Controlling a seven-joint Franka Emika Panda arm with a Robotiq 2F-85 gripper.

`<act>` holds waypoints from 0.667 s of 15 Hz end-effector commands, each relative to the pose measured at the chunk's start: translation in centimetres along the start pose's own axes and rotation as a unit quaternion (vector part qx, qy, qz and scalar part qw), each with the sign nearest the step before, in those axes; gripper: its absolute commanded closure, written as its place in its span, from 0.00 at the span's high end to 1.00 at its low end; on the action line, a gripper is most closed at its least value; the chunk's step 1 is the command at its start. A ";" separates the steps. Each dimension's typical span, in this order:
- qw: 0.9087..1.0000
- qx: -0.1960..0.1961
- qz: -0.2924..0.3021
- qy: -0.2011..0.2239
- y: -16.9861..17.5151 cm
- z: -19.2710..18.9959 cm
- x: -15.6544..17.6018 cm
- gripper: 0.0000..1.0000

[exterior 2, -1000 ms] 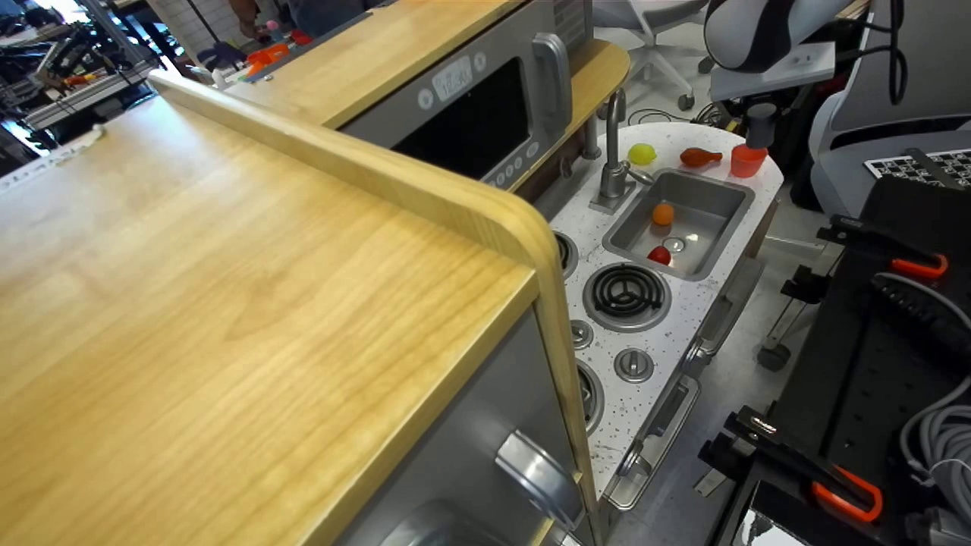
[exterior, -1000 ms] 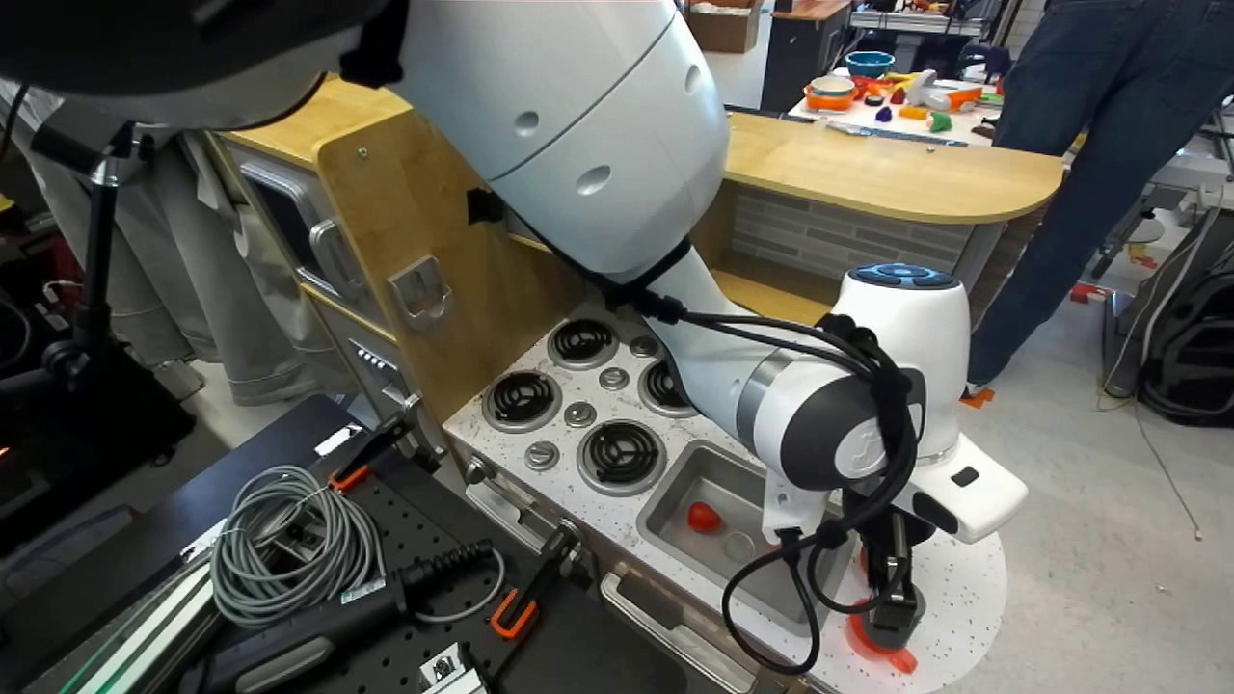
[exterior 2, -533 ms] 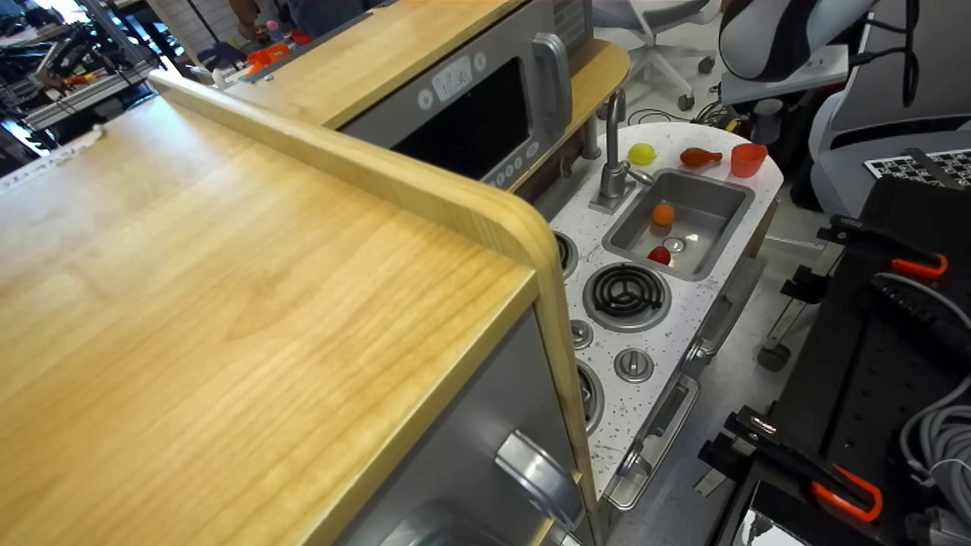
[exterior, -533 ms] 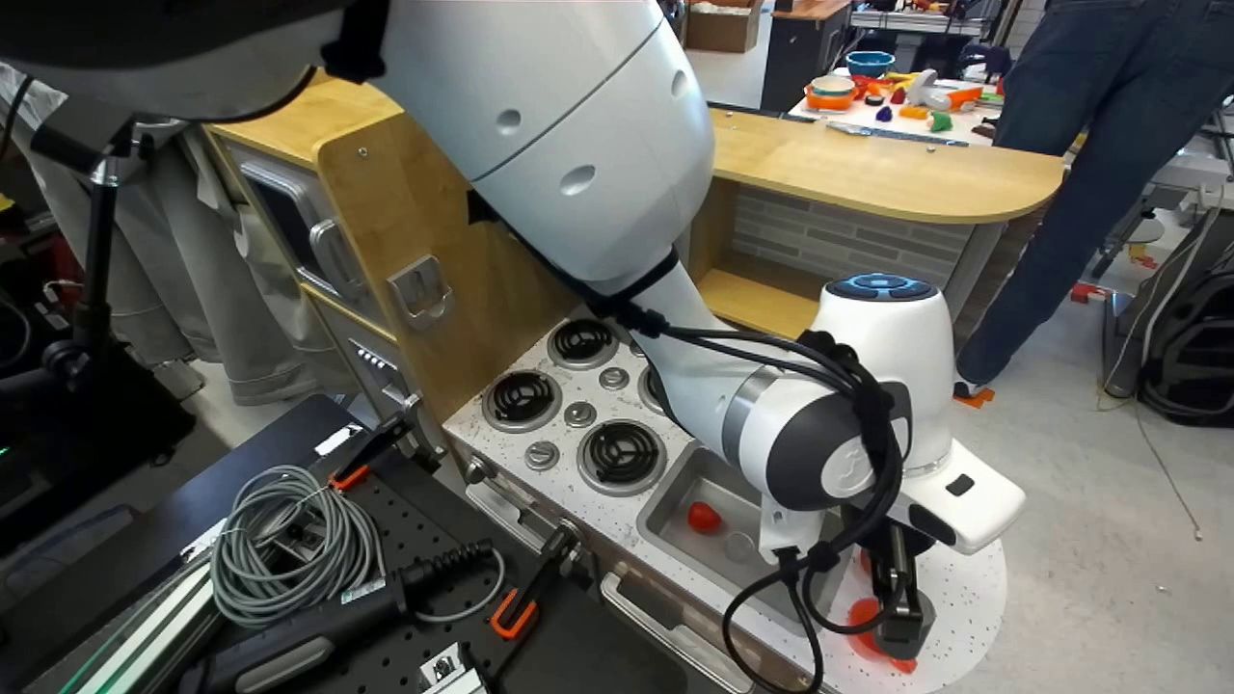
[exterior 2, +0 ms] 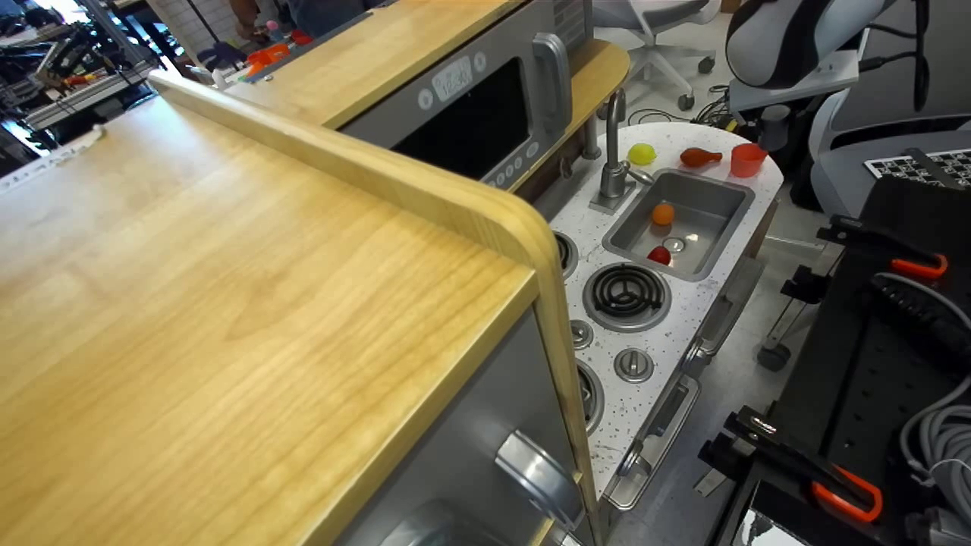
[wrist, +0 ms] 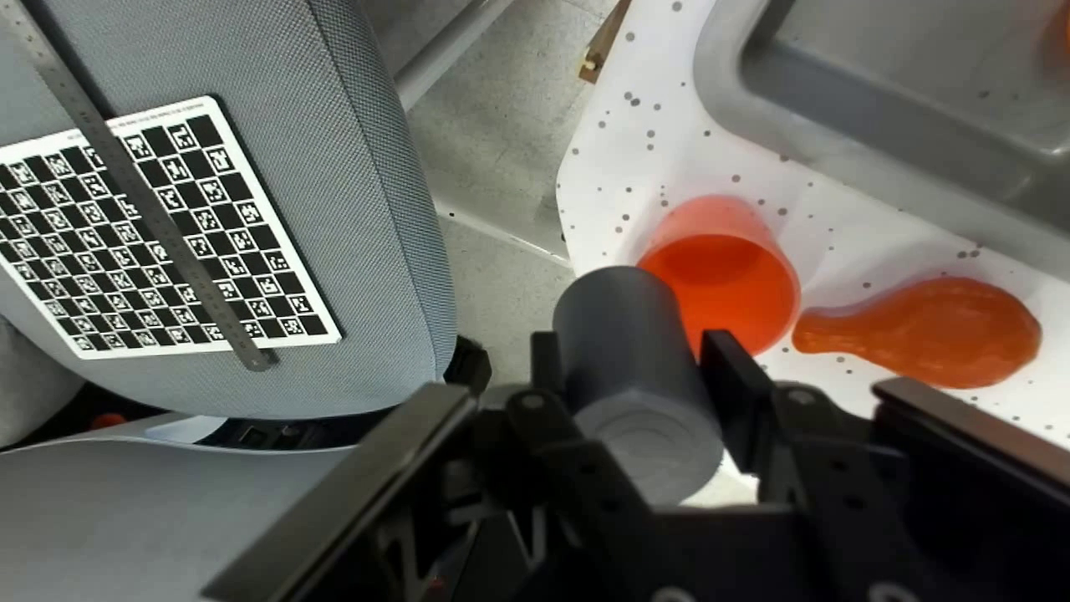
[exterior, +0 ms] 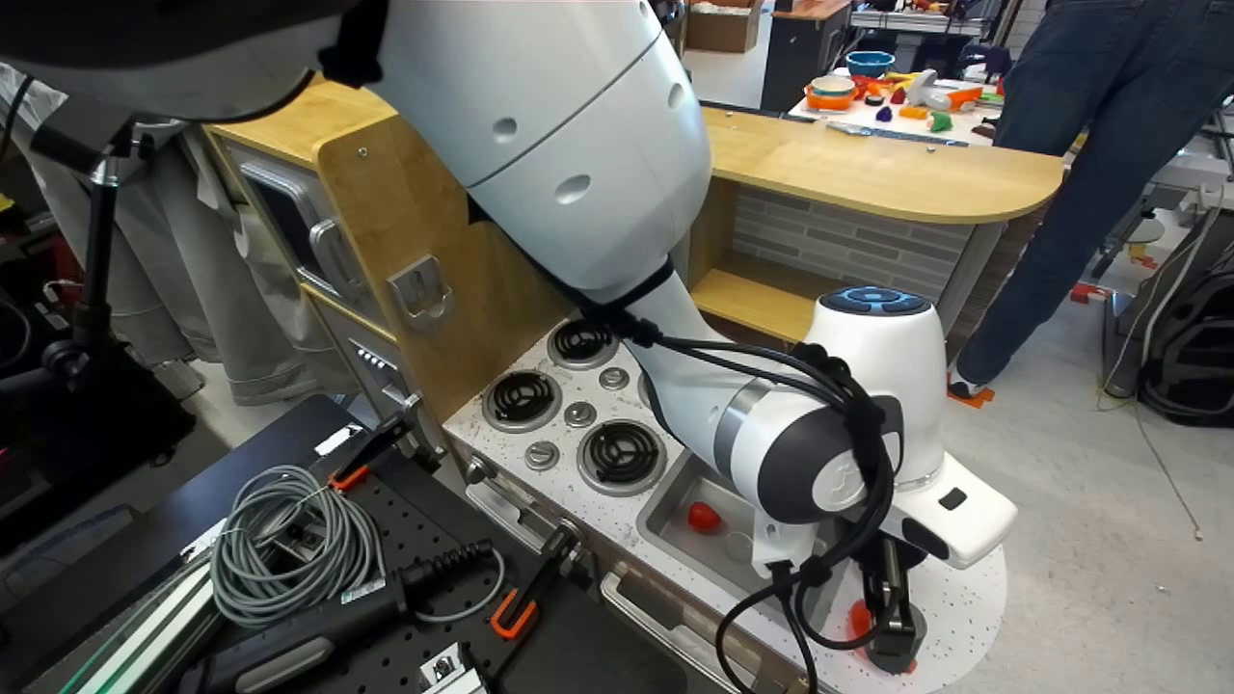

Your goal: Pick the gray object and put it in the orange cup

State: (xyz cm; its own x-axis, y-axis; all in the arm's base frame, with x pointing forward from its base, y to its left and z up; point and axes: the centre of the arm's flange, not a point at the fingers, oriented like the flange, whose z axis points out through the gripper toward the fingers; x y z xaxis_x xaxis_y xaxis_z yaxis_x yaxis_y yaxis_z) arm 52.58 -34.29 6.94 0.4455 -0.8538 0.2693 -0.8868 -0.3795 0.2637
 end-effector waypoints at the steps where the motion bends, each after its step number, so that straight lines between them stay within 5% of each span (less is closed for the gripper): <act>1: 1.000 0.015 -0.016 0.015 0.0 -0.8 -0.7 0.20; 10: 0.998 0.044 -0.045 0.010 -2.2 -0.2 -1.7 0.20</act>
State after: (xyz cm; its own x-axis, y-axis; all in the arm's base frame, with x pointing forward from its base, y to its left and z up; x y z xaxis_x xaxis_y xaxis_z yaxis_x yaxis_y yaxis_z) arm 53.98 -31.93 6.24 0.5072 -0.8226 0.2570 -0.8587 -0.4571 0.2318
